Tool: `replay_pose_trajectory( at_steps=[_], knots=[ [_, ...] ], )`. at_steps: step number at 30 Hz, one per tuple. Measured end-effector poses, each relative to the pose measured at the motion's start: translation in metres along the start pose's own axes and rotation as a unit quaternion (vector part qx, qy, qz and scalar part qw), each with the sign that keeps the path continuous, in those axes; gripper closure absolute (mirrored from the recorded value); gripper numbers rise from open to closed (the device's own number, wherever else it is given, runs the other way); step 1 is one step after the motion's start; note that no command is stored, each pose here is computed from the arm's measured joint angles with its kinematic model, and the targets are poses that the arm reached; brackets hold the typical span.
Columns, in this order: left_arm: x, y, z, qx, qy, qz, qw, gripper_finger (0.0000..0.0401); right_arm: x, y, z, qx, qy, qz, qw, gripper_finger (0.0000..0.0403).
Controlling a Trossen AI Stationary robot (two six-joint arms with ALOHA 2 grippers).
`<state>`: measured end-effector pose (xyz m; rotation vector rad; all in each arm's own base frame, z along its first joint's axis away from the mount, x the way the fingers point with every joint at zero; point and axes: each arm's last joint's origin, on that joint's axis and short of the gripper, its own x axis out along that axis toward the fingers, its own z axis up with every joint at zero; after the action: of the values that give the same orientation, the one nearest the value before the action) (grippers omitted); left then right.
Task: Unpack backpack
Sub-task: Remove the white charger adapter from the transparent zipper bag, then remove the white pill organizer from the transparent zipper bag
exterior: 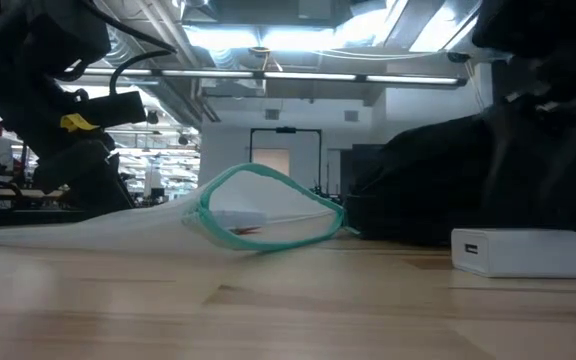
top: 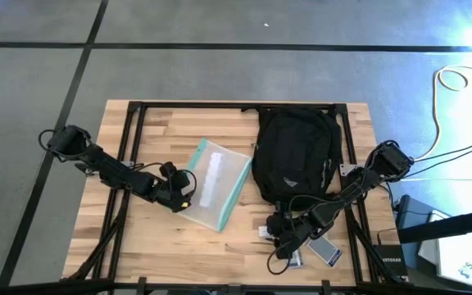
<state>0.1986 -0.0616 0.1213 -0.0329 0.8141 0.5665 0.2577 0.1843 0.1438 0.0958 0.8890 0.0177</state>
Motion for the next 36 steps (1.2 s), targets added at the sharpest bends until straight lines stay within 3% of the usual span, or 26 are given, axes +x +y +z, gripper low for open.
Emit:
replay_pose_trajectory(
  at_steps=[8, 15, 18, 21, 27, 32, 36],
  knots=[
    [0.000, 0.000, 0.000, -0.001, -0.002, 0.000, 1.000, 0.0052, 0.008, -0.017, 0.044, 0.085, -0.120, -0.007, 0.989, 0.0183],
    [0.000, 0.000, 0.000, -0.001, -0.002, 0.000, 1.000, 0.0052, 0.045, -0.051, 0.046, 0.063, -0.085, -0.039, 0.994, 0.0183],
    [0.000, 0.000, 0.000, -0.001, -0.004, 0.002, 1.000, 0.0052, 0.058, -0.060, 0.051, 0.058, -0.112, -0.038, 0.991, 0.0183],
    [0.000, 0.000, 0.001, -0.001, -0.005, 0.003, 1.000, 0.0052, 0.066, -0.062, 0.064, 0.053, -0.155, -0.031, 0.986, 0.0183],
    [0.000, 0.000, 0.001, -0.002, -0.006, 0.004, 1.000, 0.0052, 0.090, -0.070, 0.070, 0.018, -0.124, -0.072, 0.990, 0.0183],
    [0.000, 0.000, 0.001, -0.001, -0.006, 0.004, 1.000, 0.0052, 0.104, -0.070, 0.089, 0.011, -0.138, -0.079, 0.987, 0.0183],
    [-0.001, -0.004, 0.003, 0.059, -0.021, -0.010, 0.998, 0.0052, 0.104, -0.063, 0.101, -0.019, -0.142, -0.073, 0.987, 0.0183]
  ],
)
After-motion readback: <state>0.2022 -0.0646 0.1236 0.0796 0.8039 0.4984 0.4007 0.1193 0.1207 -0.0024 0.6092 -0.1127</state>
